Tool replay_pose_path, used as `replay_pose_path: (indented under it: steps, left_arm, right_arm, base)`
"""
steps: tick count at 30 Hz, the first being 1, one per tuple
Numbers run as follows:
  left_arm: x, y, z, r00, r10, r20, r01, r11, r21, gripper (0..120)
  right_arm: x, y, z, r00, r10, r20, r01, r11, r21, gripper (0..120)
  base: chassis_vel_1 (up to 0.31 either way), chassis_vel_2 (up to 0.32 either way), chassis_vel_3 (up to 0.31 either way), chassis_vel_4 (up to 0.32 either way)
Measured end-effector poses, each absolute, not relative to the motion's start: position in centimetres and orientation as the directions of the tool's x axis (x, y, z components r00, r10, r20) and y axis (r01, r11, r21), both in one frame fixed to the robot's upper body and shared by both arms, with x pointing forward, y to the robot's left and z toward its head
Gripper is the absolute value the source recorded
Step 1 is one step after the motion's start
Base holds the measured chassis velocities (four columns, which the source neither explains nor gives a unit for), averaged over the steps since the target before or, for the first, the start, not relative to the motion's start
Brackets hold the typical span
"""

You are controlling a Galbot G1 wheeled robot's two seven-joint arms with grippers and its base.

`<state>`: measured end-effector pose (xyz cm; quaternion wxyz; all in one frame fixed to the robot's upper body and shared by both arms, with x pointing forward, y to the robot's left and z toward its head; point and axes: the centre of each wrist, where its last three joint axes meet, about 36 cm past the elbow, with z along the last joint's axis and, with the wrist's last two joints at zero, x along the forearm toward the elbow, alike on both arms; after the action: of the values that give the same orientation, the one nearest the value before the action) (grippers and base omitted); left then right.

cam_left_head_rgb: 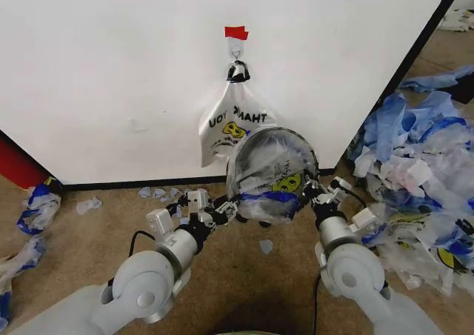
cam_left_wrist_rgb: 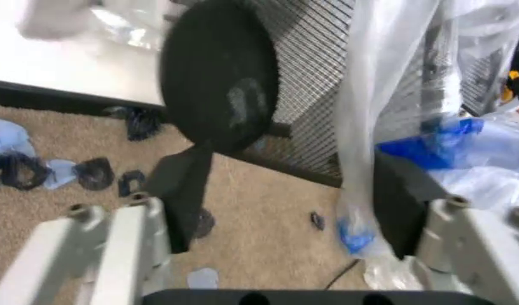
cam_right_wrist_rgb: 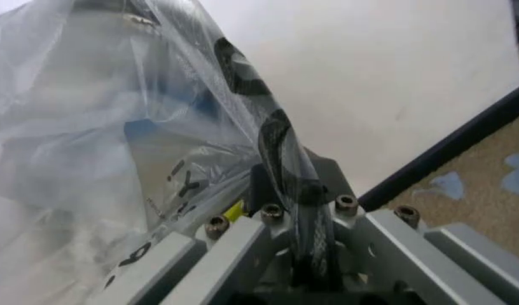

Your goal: Pick up the garbage bag from the wall and place it over the trash bin.

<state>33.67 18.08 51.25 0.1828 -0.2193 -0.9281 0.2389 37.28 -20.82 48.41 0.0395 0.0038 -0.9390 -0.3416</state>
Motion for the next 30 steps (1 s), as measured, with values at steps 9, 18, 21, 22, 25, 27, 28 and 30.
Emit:
replay_pose_path:
  steps: [9, 18, 21, 22, 25, 27, 28, 30]
  left_arm:
    - [34.1, 18.7, 51.3, -0.868, 0.451, 0.208, 0.293, 0.803, -0.519, 99]
    - [33.2, 19.2, 54.1, -0.861, 0.503, 0.074, 0.396, 0.753, -0.525, 100]
    - [32.6, 19.2, 54.9, -0.796, 0.605, 0.033, 0.508, 0.696, -0.508, 100]
    - [32.6, 19.2, 55.0, -0.766, 0.643, 0.021, 0.553, 0.675, -0.488, 100]
    - [32.7, 19.2, 55.2, -0.672, 0.741, -0.006, 0.667, 0.602, -0.44, 100]
    - [32.7, 19.2, 55.1, -0.647, 0.763, -0.005, 0.69, 0.582, -0.43, 100]
    - [32.7, 19.1, 54.9, -0.627, 0.779, 0.0, 0.707, 0.569, -0.42, 100]
    - [33.0, 18.9, 54.2, -0.601, 0.799, 0.023, 0.725, 0.557, -0.405, 100]
  right_arm:
    - [38.1, -21.3, 48.1, -0.998, 0.006, 0.058, 0.042, 0.768, 0.639, 0]
    - [38.2, -20.2, 46.0, -1.0, -0.018, 0.005, -0.013, 0.863, 0.504, 0]
    - [38.9, -19.8, 45.2, -0.998, -0.054, -0.041, -0.067, 0.892, 0.446, 0]
    - [39.3, -19.6, 44.8, -0.995, -0.071, -0.067, -0.093, 0.901, 0.423, 0]
    - [40.2, -19.3, 43.9, -0.978, -0.147, -0.146, -0.193, 0.905, 0.379, 0]
    - [40.3, -19.2, 43.7, -0.971, -0.172, -0.164, -0.222, 0.902, 0.371, 0]
    - [40.5, -19.2, 43.6, -0.962, -0.199, -0.186, -0.255, 0.897, 0.362, 0]
    - [40.9, -19.1, 43.5, -0.939, -0.253, -0.235, -0.323, 0.885, 0.336, 0]
  base:
    - [0.0, 0.0, 0.0, 0.0]
    - [0.0, 0.0, 0.0, 0.0]
    - [0.0, 0.0, 0.0, 0.0]
    - [0.0, 0.0, 0.0, 0.0]
    - [0.0, 0.0, 0.0, 0.0]
    - [0.0, 0.0, 0.0, 0.0]
    - [0.0, 0.0, 0.0, 0.0]
    - [0.0, 0.0, 0.0, 0.0]
